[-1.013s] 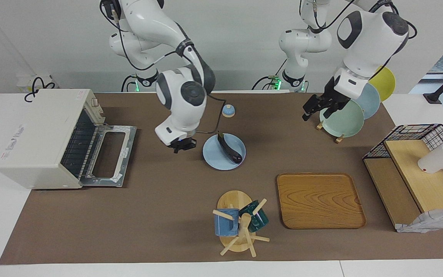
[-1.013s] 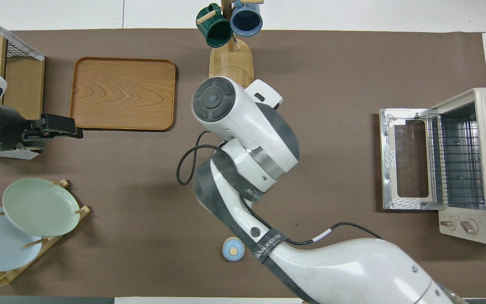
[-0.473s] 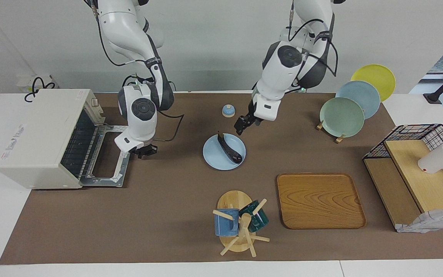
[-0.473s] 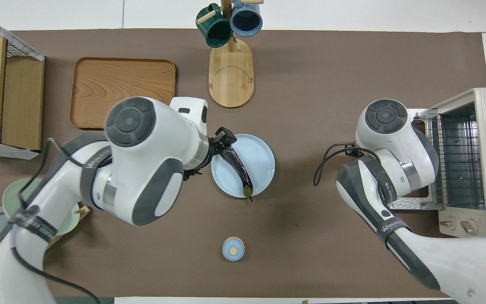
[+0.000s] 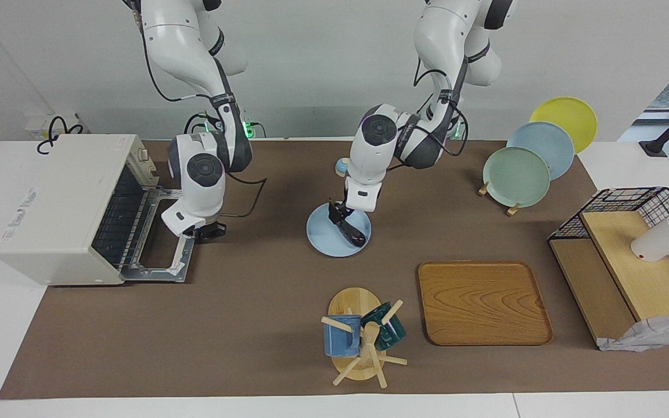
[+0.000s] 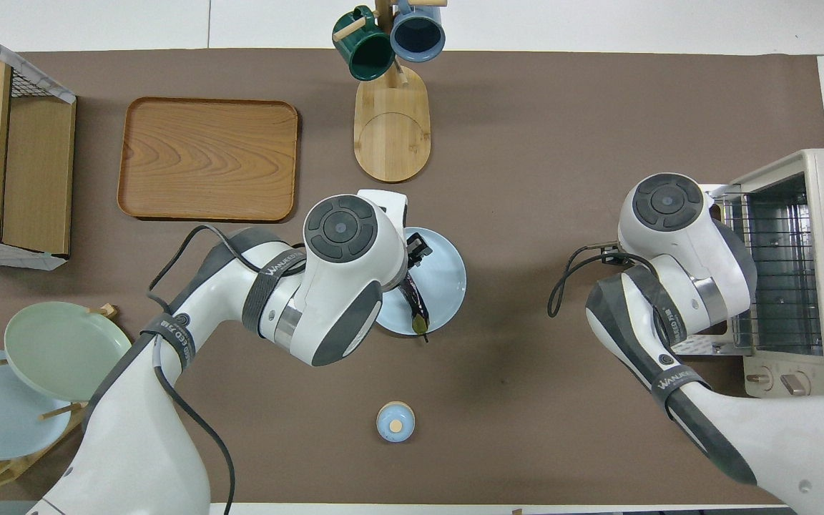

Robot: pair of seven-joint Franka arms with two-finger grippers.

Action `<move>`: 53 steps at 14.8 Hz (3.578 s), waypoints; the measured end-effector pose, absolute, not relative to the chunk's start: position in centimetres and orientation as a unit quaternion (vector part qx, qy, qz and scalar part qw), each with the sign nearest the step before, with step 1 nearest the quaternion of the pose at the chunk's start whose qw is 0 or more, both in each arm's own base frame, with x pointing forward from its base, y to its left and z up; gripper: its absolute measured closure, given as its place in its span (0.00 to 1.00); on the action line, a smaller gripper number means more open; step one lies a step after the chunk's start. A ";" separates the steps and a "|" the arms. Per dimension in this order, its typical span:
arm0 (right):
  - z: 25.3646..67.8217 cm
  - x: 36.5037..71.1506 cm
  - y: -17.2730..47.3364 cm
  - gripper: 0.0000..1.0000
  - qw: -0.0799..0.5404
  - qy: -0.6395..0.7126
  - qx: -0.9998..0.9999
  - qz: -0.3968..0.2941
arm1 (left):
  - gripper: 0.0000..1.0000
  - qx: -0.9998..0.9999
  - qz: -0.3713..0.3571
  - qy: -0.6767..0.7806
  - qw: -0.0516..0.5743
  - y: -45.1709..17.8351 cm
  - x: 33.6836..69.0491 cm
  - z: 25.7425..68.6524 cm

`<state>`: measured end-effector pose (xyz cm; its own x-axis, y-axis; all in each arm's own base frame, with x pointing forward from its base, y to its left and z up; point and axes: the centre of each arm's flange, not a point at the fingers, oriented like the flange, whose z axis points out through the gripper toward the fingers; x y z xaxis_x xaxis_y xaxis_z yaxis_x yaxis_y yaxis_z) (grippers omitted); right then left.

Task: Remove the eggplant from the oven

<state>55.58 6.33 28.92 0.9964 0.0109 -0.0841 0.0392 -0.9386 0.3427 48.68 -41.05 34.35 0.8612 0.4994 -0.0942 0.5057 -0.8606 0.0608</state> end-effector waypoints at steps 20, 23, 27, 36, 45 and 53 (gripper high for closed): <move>58.7 52.5 -1.6 0.99 0.088 0.051 0.993 -0.058 | 0.63 0.972 -0.010 0.234 0.028 -42.3 49.8 32.9; 58.5 52.8 -0.8 0.99 0.056 0.051 0.995 -0.059 | 0.63 0.977 -0.012 0.212 0.018 -40.1 52.9 36.8; 57.5 53.2 -0.9 0.82 0.051 0.049 0.995 -0.068 | 0.63 0.985 -0.009 0.170 0.021 -31.0 59.8 42.0; 57.6 54.6 -2.3 0.00 0.045 0.035 0.996 -0.070 | 0.63 0.998 -0.007 0.043 0.035 -11.5 70.5 37.9; 58.0 54.6 -2.6 0.00 0.044 0.032 0.996 -0.066 | 0.63 0.999 0.013 0.006 0.043 -10.6 73.1 33.2; 58.3 54.7 -2.7 0.00 0.044 0.030 0.997 -0.063 | 0.00 0.999 0.018 0.008 0.050 -10.3 73.1 36.9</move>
